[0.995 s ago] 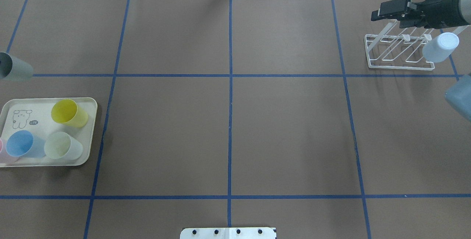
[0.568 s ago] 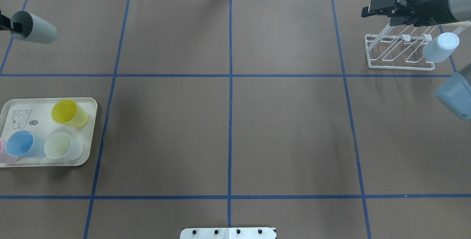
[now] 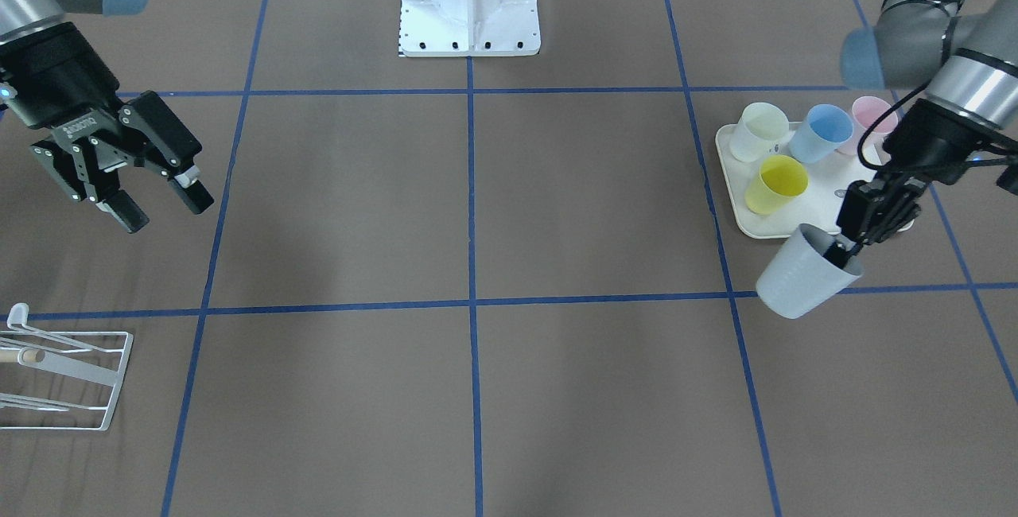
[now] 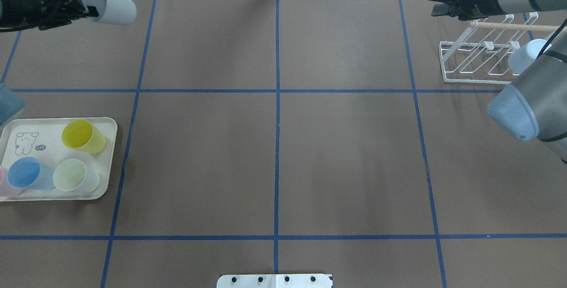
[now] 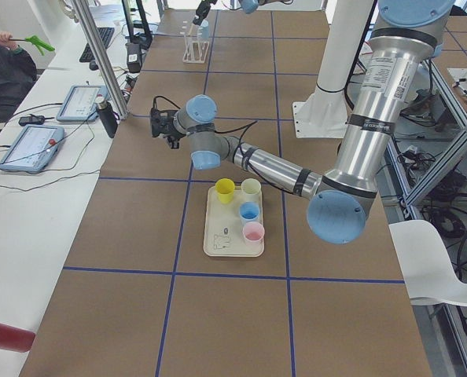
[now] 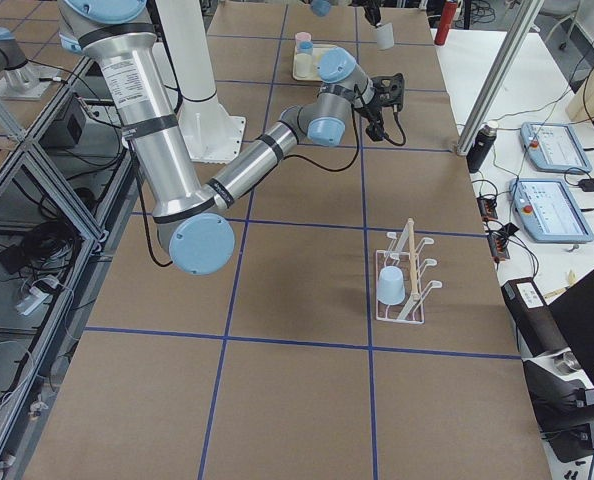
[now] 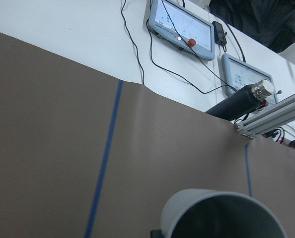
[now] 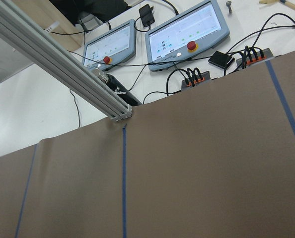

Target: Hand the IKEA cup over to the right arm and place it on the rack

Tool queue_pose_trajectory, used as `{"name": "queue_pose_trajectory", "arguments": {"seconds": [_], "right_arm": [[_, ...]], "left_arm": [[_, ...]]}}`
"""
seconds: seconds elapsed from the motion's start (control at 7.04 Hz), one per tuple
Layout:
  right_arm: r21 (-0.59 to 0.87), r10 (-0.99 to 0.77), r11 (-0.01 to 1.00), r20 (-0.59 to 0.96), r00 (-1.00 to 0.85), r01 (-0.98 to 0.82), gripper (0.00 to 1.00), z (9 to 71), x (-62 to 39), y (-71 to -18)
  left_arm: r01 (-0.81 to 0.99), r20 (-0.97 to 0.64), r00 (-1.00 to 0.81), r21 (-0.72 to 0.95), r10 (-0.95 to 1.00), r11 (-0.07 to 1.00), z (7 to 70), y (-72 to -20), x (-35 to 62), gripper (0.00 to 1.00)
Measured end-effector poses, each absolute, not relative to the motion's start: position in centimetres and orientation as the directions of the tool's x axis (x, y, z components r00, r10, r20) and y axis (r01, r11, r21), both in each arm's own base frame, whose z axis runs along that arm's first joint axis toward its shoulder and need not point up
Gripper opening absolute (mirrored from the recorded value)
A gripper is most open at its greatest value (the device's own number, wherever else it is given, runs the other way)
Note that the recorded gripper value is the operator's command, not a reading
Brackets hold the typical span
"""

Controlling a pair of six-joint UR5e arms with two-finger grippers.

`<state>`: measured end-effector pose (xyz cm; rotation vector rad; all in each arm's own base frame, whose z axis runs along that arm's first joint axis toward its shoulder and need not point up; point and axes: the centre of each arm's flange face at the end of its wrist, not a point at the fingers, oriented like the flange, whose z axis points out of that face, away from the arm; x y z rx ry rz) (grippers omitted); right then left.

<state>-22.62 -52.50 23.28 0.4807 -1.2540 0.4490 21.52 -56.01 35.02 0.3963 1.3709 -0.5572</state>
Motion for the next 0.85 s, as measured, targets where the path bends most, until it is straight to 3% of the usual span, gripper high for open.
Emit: {"name": "queue_pose_trajectory", "arguments": {"seconds": [0.43,0.85], "right_arm": [[-0.093,0.1,0.76,0.995,-0.026,-0.644,1.0,22.8,-26.3,-51.6],[-0.231,0.118,0.72,0.97,-0.213,-0.655,1.0,20.6,-29.4,-50.0]], "left_arm": [[0.545,-0.94,-0.249,-0.336,-0.234,0.768,28.9,-53.9,27.5,0.0],[0.375,-0.77,-0.575,-0.547,-0.275,0.748,22.3,-50.0,35.5,0.0]]}}
